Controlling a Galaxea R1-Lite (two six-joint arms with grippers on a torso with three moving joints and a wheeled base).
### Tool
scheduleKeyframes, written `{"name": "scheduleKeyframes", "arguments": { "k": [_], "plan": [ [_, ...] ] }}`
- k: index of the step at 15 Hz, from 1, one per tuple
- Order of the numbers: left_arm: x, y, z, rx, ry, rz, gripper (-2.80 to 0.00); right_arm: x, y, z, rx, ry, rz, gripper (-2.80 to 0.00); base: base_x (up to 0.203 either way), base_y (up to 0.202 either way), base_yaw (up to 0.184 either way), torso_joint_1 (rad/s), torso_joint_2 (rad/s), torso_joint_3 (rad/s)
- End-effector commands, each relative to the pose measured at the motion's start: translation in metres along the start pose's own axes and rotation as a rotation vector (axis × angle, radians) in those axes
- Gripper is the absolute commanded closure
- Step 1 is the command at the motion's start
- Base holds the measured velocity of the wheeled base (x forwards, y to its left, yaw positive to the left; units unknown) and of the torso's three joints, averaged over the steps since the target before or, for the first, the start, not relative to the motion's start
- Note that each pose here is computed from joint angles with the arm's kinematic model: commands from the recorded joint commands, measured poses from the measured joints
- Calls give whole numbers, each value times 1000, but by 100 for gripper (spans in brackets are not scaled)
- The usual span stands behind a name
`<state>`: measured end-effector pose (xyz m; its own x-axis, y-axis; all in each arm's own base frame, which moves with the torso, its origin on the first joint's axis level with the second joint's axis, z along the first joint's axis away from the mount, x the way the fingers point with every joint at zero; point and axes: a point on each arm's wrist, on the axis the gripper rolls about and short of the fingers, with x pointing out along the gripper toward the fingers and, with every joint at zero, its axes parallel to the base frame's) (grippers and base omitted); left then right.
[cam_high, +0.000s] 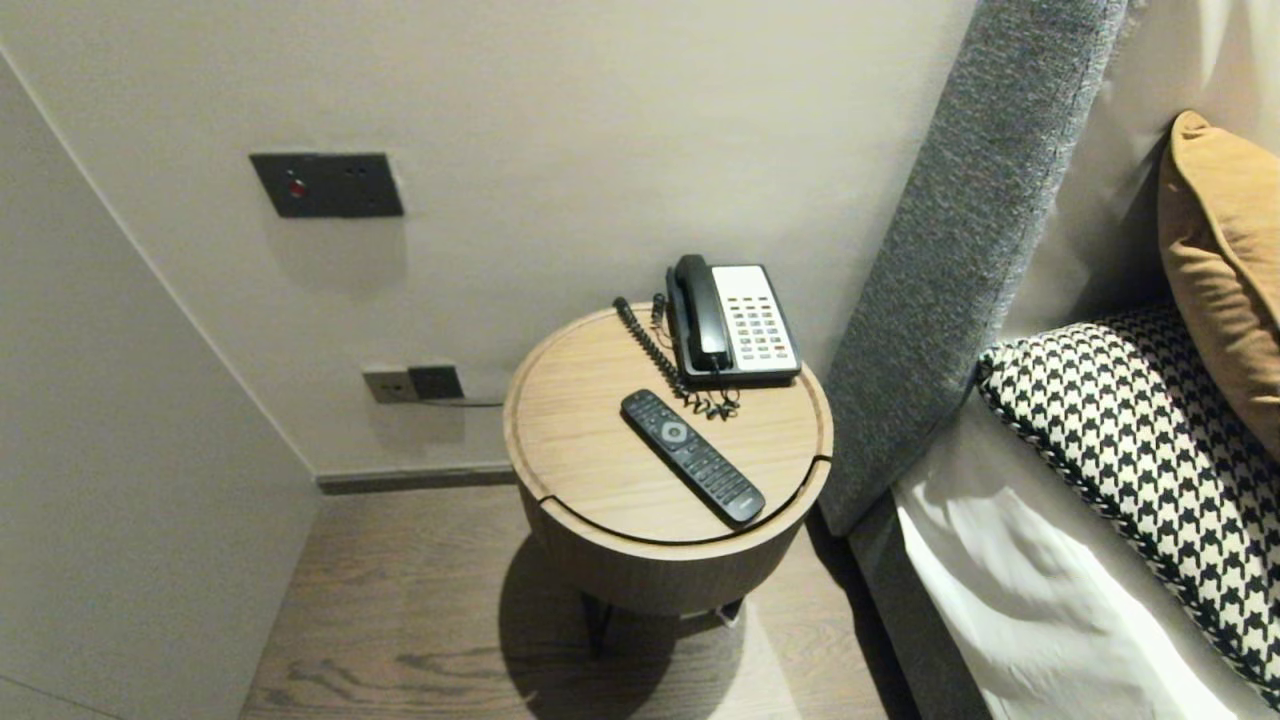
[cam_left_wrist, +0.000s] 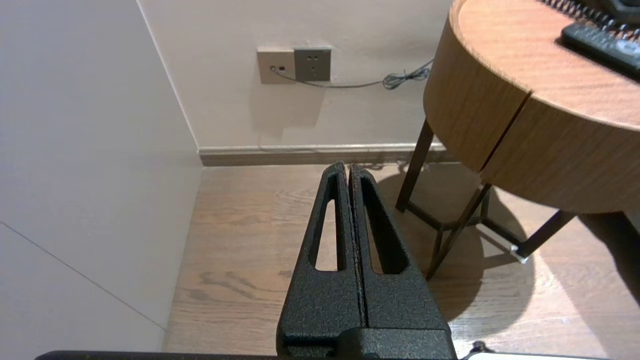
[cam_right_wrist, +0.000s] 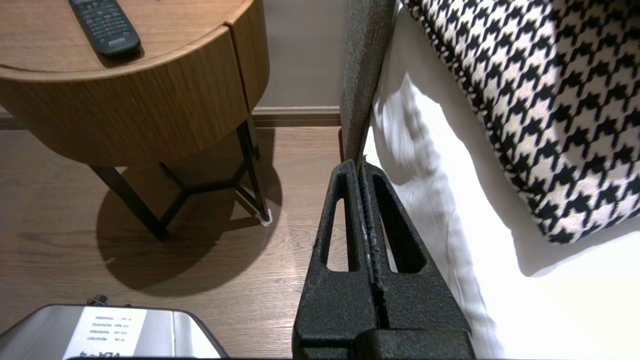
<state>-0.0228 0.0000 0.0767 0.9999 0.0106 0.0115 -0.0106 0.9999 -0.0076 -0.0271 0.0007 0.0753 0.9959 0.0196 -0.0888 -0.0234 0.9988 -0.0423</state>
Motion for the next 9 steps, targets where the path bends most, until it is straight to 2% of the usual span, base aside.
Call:
{"name": "scheduleKeyframes", "arguments": {
  "k": [1, 9],
  "plan": [
    [0, 0, 0, 0, 1, 2, 0, 0, 0, 0, 0, 1, 0, 0, 0, 0, 0, -56, 178, 120],
    [0, 0, 0, 0, 1, 2, 0, 0, 0, 1, -1, -2, 0, 0, 0, 0, 0, -9, 29, 18]
  ]
}}
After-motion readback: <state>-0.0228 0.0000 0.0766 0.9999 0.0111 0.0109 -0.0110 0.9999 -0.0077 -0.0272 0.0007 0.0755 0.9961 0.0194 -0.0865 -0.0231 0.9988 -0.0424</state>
